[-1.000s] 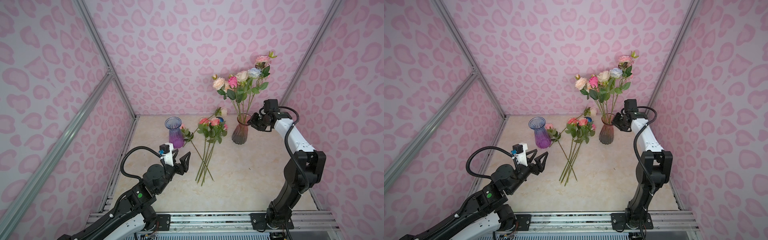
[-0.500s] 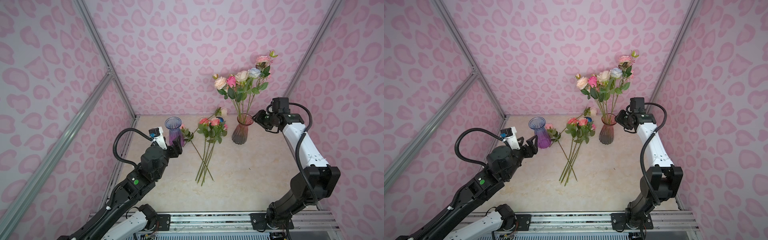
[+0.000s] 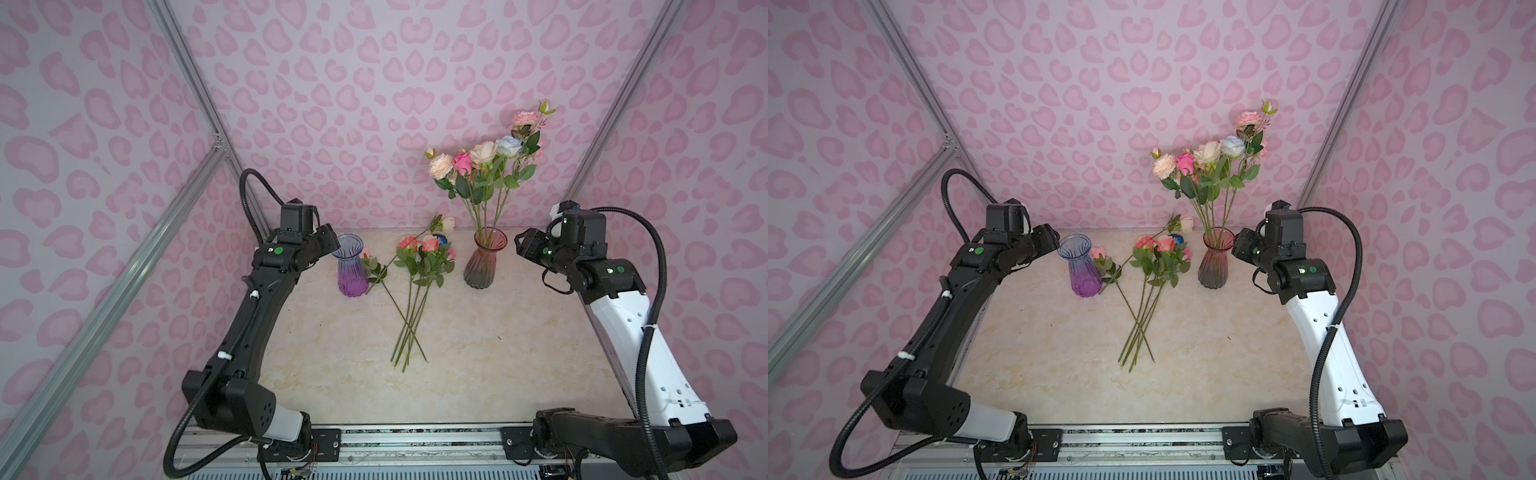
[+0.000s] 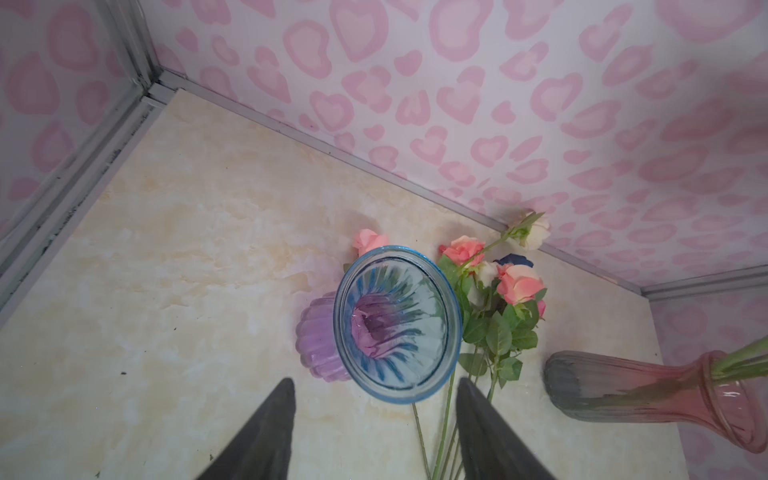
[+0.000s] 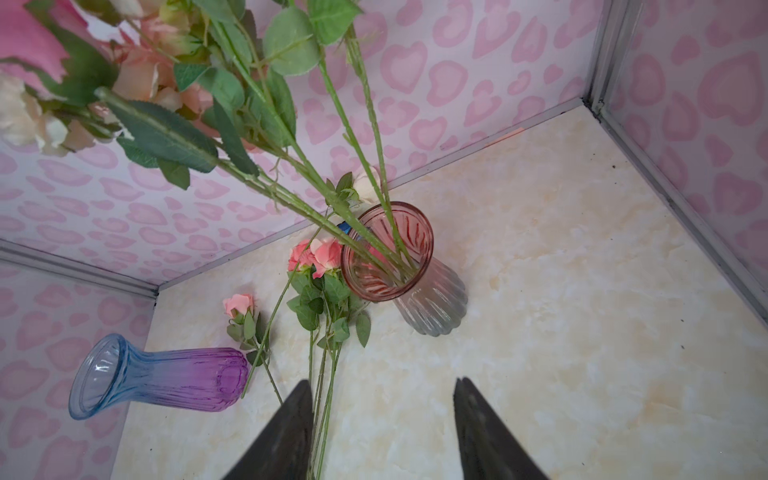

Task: Arrange the flowers into the vase
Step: 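Grasp the purple vase rim with the left gripper while the right withdraws, then tilt the purple vase with the left gripper while the right reaches the bunch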

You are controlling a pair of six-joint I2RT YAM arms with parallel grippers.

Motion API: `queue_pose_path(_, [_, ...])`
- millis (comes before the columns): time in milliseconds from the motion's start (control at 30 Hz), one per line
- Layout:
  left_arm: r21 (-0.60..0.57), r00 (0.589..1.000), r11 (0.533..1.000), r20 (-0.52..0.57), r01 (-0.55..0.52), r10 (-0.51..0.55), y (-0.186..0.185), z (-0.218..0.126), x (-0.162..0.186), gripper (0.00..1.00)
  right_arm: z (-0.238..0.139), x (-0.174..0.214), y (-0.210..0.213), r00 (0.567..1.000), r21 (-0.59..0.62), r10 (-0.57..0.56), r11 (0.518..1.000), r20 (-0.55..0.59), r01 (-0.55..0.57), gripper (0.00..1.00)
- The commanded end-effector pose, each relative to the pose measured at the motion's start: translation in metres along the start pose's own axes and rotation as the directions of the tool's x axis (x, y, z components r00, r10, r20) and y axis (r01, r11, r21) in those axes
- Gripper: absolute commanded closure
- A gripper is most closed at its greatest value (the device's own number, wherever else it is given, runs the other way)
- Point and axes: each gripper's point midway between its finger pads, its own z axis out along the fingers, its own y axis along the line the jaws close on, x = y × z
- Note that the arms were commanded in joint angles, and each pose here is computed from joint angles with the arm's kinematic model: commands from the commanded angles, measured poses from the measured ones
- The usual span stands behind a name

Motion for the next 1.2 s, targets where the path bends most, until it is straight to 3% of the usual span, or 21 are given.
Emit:
queue_pose_path(0, [-0.026, 0.986, 0.998, -0.157, -0.065, 0.060, 0.007, 0.021, 0.021, 0.37, -0.001, 0.005, -0.002, 0.999, 0.020, -0.028, 0.999, 0.026, 0.027, 0.44])
queue_pose_path(367, [-0.172, 0.956, 0.976, -0.281, -0.134, 0.082, 0.031, 0.082, 0.027, 0.42, -0.003, 0.028, 0.015, 0.998, -0.054, -0.067, 0.996, 0.007, 0.067, 0.44])
queue_pose_path(567, [-0.182, 0.936, 0.970, -0.341, -0.162, 0.092, 0.037, 0.107, 0.034, 0.52, -0.013, 0.030, 0.018, 0.994, -0.046, -0.103, 0.993, 0.037, 0.105, 0.44])
queue_pose_path(833, [-0.147, 0.908, 0.972, -0.403, -0.184, 0.111, 0.039, 0.112, 0.039, 0.63, -0.014, 0.031, 0.018, 0.993, -0.043, -0.109, 0.993, 0.047, 0.111, 0.44])
queue_pose_path(900, [-0.144, 0.902, 0.971, -0.415, -0.190, 0.115, 0.040, 0.112, 0.041, 0.72, -0.012, 0.032, 0.018, 0.993, -0.048, -0.108, 0.993, 0.046, 0.110, 0.44])
queue_pose_path(1167, [-0.140, 0.896, 0.973, -0.432, -0.182, 0.106, 0.045, 0.100, 0.044, 0.88, -0.016, 0.031, 0.021, 0.992, -0.057, -0.113, 0.992, 0.061, 0.117, 0.44])
